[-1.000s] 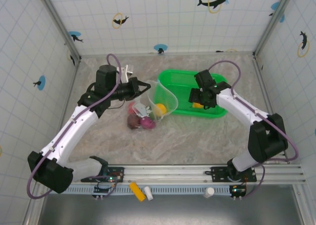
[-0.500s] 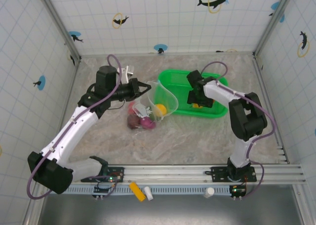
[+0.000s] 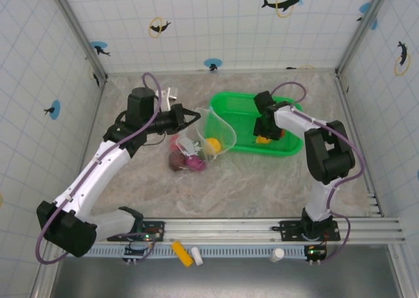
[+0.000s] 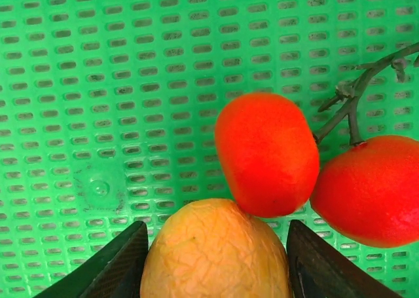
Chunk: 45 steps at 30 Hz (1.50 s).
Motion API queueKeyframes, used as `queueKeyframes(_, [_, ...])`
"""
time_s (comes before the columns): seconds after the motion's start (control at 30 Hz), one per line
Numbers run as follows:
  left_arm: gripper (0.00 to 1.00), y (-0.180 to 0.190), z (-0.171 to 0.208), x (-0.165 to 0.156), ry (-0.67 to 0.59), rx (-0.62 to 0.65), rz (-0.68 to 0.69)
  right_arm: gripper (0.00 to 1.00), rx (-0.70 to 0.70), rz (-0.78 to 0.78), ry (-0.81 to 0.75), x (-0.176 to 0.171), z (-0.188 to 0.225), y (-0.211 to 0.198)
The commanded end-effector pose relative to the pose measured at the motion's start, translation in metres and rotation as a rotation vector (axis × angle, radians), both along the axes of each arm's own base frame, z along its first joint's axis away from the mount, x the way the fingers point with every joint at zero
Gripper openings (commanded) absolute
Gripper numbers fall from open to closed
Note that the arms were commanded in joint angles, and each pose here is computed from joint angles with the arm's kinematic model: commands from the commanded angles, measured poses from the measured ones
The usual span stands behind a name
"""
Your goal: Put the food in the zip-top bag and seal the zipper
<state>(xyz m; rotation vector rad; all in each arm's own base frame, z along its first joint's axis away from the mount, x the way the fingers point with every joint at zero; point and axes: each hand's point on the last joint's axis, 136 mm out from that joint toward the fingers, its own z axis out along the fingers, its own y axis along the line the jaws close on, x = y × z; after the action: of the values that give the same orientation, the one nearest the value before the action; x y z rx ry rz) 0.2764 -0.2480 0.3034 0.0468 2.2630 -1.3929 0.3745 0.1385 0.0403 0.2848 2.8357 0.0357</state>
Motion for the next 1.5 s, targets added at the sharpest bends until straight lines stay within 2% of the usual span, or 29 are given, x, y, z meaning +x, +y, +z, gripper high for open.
queueKeyframes(0.0, [0.00, 0.000, 0.009, 0.000, -0.030, -0.021, -0.010, 0.47, 0.024, 0.022, 0.010, -0.004, -0.003, 0.001])
queueKeyframes(0.2, [0.00, 0.000, 0.007, 0.000, -0.024, -0.019, -0.003, 0.46, 0.038, 0.041, -0.042, -0.001, 0.021, 0.001])
queueKeyframes(0.4, [0.00, 0.003, 0.004, 0.002, -0.021, -0.003, 0.013, 0.46, 0.086, 0.087, -0.193, 0.005, 0.083, 0.005])
queueKeyframes(0.53, [0.00, 0.004, 0.002, 0.004, -0.014, 0.012, 0.019, 0.44, 0.177, 0.163, -0.314, -0.001, 0.138, 0.017])
queueKeyframes(0.7, [0.00, 0.004, 0.002, 0.007, -0.011, 0.018, 0.031, 0.43, 0.346, 0.276, -0.544, -0.018, 0.229, 0.043])
queueKeyframes(0.83, [0.00, 0.002, 0.003, 0.011, 0.001, 0.010, 0.035, 0.42, 0.482, 0.409, -0.657, -0.042, 0.290, 0.083])
queueKeyframes(0.9, [0.00, 0.001, 0.004, 0.012, 0.004, 0.006, 0.037, 0.42, 0.502, 0.471, -0.684, -0.056, 0.304, 0.105])
queueKeyframes(0.97, [0.00, 0.001, 0.006, 0.013, 0.005, 0.002, 0.041, 0.43, 0.443, 0.534, -0.720, -0.070, 0.313, 0.126])
queueKeyframes(1.03, [0.00, 0.001, 0.009, 0.013, 0.006, -0.002, 0.043, 0.43, 0.314, 0.563, -0.763, -0.077, 0.312, 0.138])
queueKeyframes(1.33, [0.00, -0.001, 0.025, 0.012, -0.004, -0.032, 0.032, 0.42, -0.072, 0.578, -0.919, -0.087, 0.302, 0.170])
queueKeyframes(1.47, [0.00, -0.002, 0.030, 0.012, -0.008, -0.042, 0.030, 0.43, -0.117, 0.600, -0.943, -0.095, 0.293, 0.187])
